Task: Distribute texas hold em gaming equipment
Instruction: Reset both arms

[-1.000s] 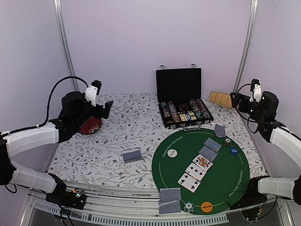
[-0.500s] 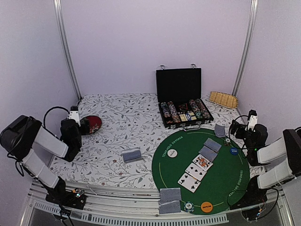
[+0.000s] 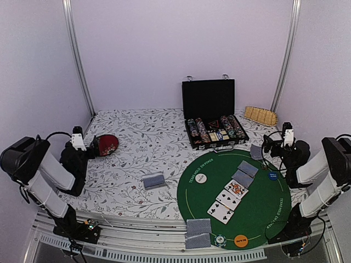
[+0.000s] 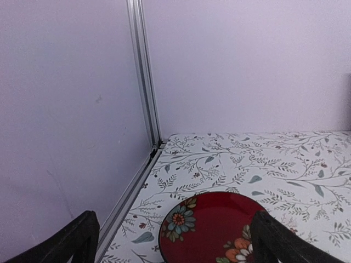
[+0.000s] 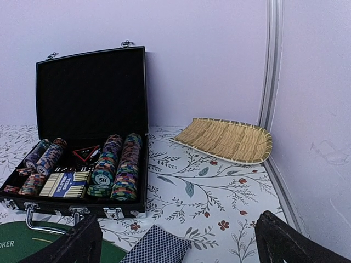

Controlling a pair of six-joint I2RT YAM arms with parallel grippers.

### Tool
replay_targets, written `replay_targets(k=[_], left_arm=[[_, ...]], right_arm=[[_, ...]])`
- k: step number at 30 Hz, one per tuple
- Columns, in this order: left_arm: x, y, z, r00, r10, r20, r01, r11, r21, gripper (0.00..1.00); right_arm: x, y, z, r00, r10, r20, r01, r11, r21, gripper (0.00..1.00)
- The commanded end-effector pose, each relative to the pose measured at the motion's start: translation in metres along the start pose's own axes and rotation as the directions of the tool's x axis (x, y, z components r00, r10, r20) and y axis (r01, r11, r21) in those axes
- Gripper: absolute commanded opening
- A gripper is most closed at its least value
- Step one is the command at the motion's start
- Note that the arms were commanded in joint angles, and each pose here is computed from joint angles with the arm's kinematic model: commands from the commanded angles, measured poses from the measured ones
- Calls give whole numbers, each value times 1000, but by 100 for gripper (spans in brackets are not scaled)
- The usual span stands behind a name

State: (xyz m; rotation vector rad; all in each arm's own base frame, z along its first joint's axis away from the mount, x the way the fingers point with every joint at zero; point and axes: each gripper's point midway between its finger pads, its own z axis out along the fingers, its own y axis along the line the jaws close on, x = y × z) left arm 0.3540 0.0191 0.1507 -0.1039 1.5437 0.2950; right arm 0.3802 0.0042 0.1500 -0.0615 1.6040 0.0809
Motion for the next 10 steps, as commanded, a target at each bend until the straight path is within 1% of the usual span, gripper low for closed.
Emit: replay_targets(k=[1,5,10], left_arm=[[-14,-2,11,999,-26,33,25,1000,14,98],[-10,0,17,999,-37,10,37,999,5,98],[-11,1,18,999,-40,12,39,999,5,98]], right_arm=[[-7,3,2,999,-21,24,22,1000,-21,99],[-7,2,2,999,-22,25,22,1000,-20,99],[-7,3,2,999,-21,25,21,1000,-22,99]])
